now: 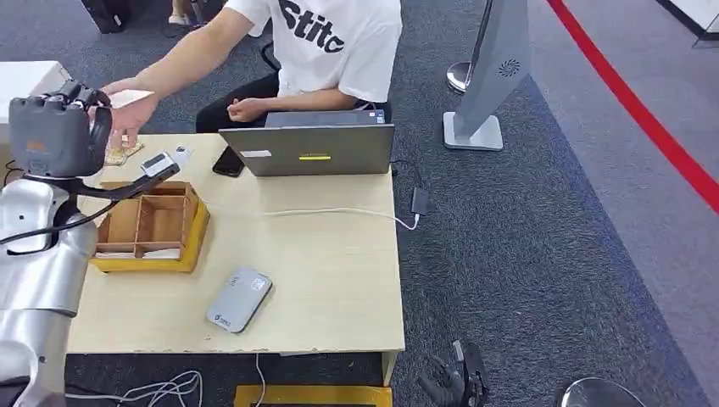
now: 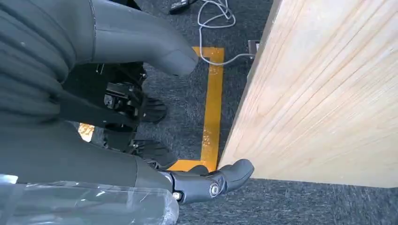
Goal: Pass the card to the sensor for recognition and then transmit it.
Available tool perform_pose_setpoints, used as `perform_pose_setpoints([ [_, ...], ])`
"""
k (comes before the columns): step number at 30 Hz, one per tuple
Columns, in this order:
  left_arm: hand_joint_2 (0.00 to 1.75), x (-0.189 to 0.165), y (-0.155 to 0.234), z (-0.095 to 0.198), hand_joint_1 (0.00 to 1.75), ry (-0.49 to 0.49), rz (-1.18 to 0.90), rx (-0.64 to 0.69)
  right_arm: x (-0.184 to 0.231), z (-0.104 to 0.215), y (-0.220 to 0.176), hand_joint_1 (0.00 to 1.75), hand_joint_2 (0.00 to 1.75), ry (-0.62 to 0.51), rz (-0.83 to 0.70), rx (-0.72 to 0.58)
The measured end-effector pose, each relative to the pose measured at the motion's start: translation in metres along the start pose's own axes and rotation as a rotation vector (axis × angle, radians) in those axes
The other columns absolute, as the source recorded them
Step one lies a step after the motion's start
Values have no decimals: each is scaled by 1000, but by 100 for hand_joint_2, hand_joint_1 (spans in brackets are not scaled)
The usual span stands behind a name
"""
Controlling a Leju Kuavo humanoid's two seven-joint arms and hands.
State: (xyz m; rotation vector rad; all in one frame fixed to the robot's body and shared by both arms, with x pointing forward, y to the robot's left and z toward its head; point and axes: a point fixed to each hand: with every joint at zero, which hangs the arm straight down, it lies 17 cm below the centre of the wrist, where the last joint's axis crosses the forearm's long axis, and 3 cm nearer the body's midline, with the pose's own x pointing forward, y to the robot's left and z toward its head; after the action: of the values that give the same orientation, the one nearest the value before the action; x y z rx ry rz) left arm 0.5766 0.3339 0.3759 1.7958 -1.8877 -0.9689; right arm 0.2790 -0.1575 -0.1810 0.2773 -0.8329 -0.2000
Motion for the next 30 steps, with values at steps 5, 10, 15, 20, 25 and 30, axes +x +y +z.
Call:
perform_pose_setpoints([
  [5, 175, 7, -8, -13, 175, 7, 6, -39, -1, -1, 2, 0, 175, 11, 14, 10],
  [10, 175, 19, -35, -31, 175, 29, 20, -131, 2, -5, 10, 0, 175, 23, 54, 25],
  [15, 175, 40, -54, -24, 7, 20, 45, -164, 4, -5, 17, 0, 175, 20, 61, 42],
  [20, 175, 39, -60, -15, 0, 34, 63, -164, 4, -5, 18, 0, 175, 18, 52, 47],
  [25, 175, 30, -69, 8, 0, 24, 50, -178, 4, -5, 16, 0, 175, 12, 48, 36],
  [30, 175, 17, -81, 44, 0, 18, 24, -217, 0, -3, 13, 0, 175, 13, 45, 27],
])
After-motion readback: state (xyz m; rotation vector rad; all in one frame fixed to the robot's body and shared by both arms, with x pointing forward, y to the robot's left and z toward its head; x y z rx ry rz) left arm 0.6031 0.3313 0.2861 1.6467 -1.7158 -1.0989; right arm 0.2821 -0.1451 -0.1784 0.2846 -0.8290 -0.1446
